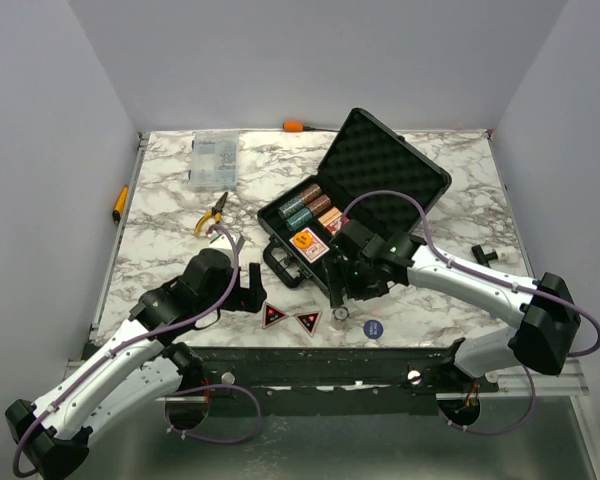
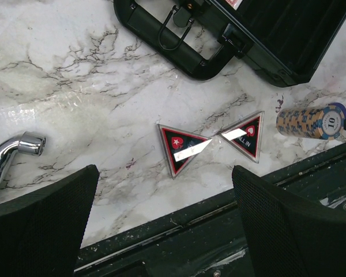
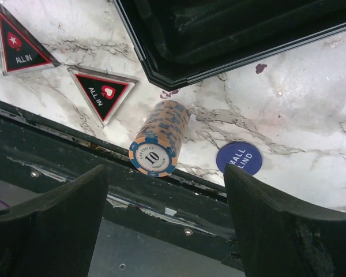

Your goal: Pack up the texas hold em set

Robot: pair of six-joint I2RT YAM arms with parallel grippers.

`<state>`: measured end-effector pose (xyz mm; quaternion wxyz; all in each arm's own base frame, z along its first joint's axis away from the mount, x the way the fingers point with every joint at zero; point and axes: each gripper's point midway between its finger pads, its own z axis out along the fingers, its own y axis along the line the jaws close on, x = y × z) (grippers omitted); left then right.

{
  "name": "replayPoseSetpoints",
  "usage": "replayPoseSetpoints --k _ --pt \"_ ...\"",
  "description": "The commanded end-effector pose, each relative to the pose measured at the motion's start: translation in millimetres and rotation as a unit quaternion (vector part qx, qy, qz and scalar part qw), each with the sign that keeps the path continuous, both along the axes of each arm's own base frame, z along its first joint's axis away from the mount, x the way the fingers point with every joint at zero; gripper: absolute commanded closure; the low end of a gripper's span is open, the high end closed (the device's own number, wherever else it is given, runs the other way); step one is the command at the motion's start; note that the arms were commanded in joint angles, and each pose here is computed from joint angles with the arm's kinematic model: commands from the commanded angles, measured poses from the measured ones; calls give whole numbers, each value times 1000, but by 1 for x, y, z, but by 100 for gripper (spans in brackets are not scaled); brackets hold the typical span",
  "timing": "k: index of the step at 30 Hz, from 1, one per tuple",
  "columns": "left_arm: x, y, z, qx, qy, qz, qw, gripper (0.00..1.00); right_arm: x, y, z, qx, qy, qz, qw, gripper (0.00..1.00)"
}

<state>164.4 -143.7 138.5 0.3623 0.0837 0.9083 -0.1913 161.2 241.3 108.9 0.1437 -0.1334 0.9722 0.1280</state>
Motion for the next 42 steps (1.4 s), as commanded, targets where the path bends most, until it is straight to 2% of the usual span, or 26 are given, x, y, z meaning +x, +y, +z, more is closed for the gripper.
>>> replayPoseSetpoints --k 1,11,24,42 --pt "3 1 8 1 -7 9 1000 3 2 5 1 -13 -18 2 1000 18" --pt "4 3 9 3 -9 16 1000 3 -10 24 -11 -29 -17 52 998 28" --pt "4 3 8 5 -8 17 1000 4 -16 28 -24 -57 -21 65 996 37" --pt "4 4 9 6 -9 18 1000 4 -15 24 -41 -87 -26 66 994 42"
